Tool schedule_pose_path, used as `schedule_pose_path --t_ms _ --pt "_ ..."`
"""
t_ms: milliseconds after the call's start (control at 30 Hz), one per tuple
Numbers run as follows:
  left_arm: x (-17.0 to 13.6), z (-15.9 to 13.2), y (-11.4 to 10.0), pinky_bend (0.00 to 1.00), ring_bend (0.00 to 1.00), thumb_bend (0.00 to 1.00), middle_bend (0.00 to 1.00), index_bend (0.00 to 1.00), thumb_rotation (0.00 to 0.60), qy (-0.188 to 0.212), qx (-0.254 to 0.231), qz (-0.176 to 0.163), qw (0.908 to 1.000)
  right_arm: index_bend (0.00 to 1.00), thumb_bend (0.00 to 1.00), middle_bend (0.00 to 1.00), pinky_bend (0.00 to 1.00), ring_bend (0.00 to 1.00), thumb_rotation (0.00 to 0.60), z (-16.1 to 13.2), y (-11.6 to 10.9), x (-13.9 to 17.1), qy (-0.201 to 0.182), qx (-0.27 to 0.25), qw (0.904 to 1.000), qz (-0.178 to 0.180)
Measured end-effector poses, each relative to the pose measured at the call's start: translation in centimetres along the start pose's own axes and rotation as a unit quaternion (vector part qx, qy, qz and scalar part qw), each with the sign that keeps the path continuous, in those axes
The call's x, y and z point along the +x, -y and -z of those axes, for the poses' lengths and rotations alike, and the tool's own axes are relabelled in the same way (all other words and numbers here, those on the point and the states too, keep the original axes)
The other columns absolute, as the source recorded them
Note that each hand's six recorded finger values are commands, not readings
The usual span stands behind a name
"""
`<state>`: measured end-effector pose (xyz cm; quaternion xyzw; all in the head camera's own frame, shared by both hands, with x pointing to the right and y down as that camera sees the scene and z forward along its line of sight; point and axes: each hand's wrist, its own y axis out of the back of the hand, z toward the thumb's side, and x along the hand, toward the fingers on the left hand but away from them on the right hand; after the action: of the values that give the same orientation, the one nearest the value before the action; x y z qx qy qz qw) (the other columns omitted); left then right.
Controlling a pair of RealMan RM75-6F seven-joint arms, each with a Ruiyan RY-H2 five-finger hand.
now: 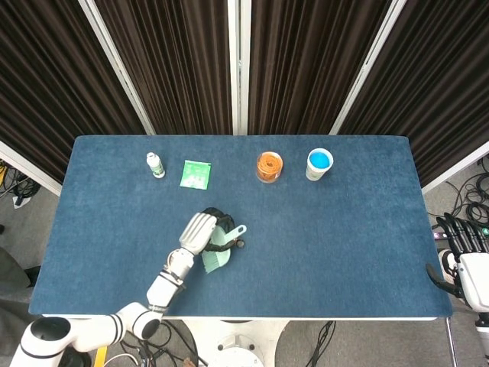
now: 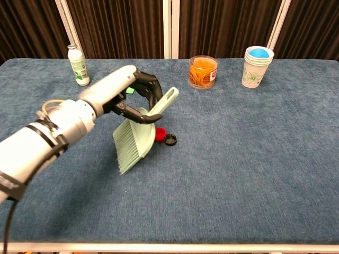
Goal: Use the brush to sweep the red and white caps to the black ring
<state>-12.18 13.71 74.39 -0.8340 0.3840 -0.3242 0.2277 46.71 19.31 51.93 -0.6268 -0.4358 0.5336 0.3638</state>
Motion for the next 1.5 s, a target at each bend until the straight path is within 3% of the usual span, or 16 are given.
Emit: schedule_pose_path --t_ms 533,733,900,1033,1167,1267,1367,1500 --pt "4.2 -3.4 1.1 0.29 0.39 0.43 0.59 0.53 0.600 0.022 -0.022 -0.005 0.9995 0.00 0.22 0.02 0.00 0.00 0.600 0.3 0.0 -0.1 0.007 0.000 1.0000 -0.001" --pt "3.9 -2.5 -1.4 0.29 0.39 0.43 0.59 0.53 0.600 0.030 -0.005 -0.021 0.9993 0.00 0.22 0.02 0.00 0.00 0.600 0.6 -0.1 0.0 0.009 -0.001 1.0000 0.001" --pt "2.8 -0.3 -5.0 0.29 0.39 0.43 0.58 0.53 0.600 0.028 0.069 -0.016 0.9971 0.00 0.22 0.02 0.00 0.00 0.600 0.4 0.2 -0.1 0.002 -0.006 1.0000 0.000" --pt "1.7 1.9 -7.3 0.29 0.39 0.43 0.57 0.52 0.600 0.007 0.166 0.008 0.9860 0.00 0.22 0.02 0.00 0.00 0.600 0.2 0.2 -0.2 -0.003 -0.009 1.0000 0.001" --pt "0.3 4.7 -7.8 0.28 0.36 0.43 0.53 0.48 0.600 -0.033 0.249 0.062 0.9659 0.00 0.22 0.02 0.00 0.00 0.600 0.2 0.1 0.0 -0.005 -0.008 0.9999 0.004" --pt "-0.6 6.7 -7.7 0.24 0.27 0.38 0.43 0.40 0.600 -0.060 0.292 0.102 0.9489 0.00 0.22 0.02 0.00 0.00 0.600 0.1 0.0 0.1 -0.004 -0.008 0.9999 0.005" --pt "-1.3 8.2 -7.4 0.22 0.16 0.25 0.29 0.27 0.600 -0.083 0.318 0.136 0.9345 0.00 0.22 0.02 0.00 0.00 0.600 0.1 0.0 0.2 -0.003 -0.007 1.0000 0.005" --pt "-2.2 9.1 -8.1 0.19 0.14 0.18 0.25 0.21 0.600 -0.109 0.304 0.146 0.9351 0.00 0.22 0.02 0.00 0.00 0.600 0.1 -0.1 0.3 -0.002 -0.007 1.0000 0.006"
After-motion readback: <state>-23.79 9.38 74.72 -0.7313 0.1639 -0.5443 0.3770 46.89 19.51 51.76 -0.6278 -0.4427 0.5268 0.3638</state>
